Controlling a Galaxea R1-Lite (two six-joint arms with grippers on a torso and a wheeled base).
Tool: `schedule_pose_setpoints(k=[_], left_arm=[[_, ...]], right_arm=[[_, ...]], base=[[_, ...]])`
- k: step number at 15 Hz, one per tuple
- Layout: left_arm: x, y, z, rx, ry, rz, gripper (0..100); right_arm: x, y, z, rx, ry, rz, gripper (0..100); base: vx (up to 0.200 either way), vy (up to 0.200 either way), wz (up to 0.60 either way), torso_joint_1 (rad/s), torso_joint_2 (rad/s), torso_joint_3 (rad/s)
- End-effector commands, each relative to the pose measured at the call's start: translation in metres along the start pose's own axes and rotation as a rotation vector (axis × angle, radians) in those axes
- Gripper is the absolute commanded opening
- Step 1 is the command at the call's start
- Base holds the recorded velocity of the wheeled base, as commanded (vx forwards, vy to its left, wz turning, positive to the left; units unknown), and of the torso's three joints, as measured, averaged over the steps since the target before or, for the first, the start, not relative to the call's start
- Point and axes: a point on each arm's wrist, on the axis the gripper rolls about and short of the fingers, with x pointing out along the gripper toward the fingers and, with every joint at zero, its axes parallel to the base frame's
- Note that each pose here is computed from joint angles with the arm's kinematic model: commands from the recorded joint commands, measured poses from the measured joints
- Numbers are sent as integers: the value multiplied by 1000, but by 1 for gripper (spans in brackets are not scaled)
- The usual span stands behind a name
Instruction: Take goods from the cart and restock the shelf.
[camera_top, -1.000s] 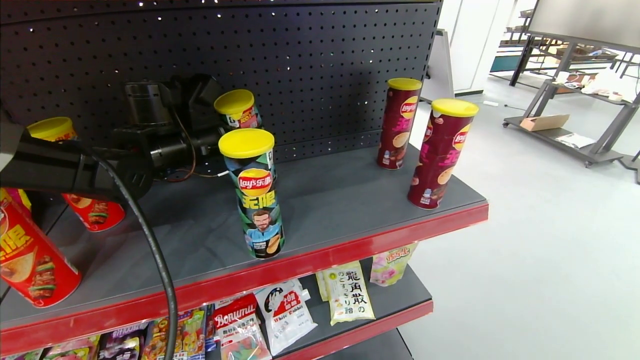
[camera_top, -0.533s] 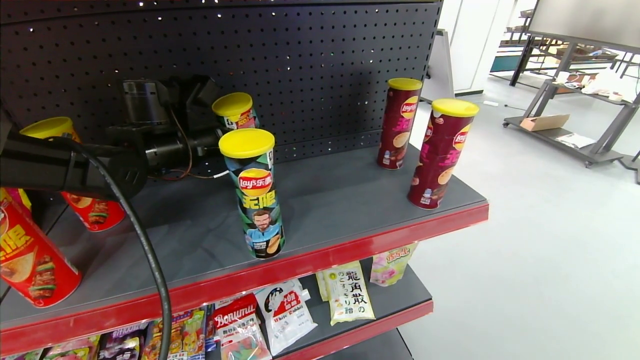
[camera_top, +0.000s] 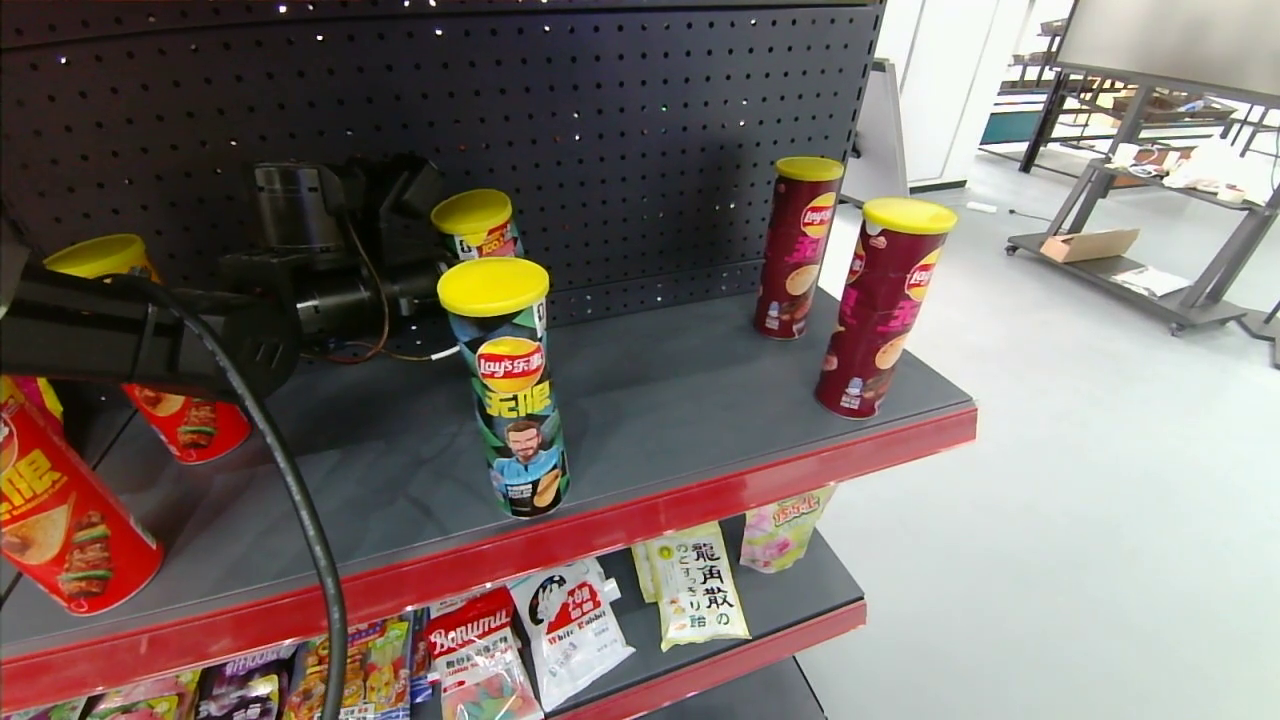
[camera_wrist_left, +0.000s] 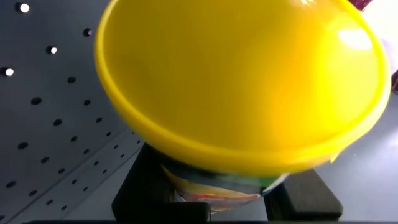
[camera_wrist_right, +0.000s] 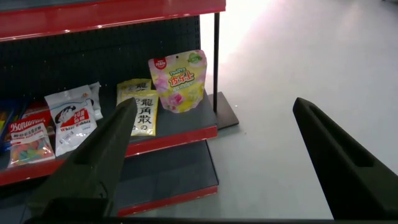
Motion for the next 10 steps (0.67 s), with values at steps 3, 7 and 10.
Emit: schedule_pose_setpoints(k=[3, 7, 10], left_arm=[[6, 2, -5, 1, 9, -2, 0], [9, 4, -9, -12, 22, -1, 0], [11, 4, -9, -11, 19, -1, 0]], right_arm=[[0, 0, 0, 0, 2, 0, 100], [0, 0, 0, 0, 2, 1, 100], [0, 0, 0, 0, 2, 1, 100]], base=[[0, 0, 0, 0, 0, 0], [0, 0, 0, 0, 0, 0], [0, 0, 0, 0, 0, 0]])
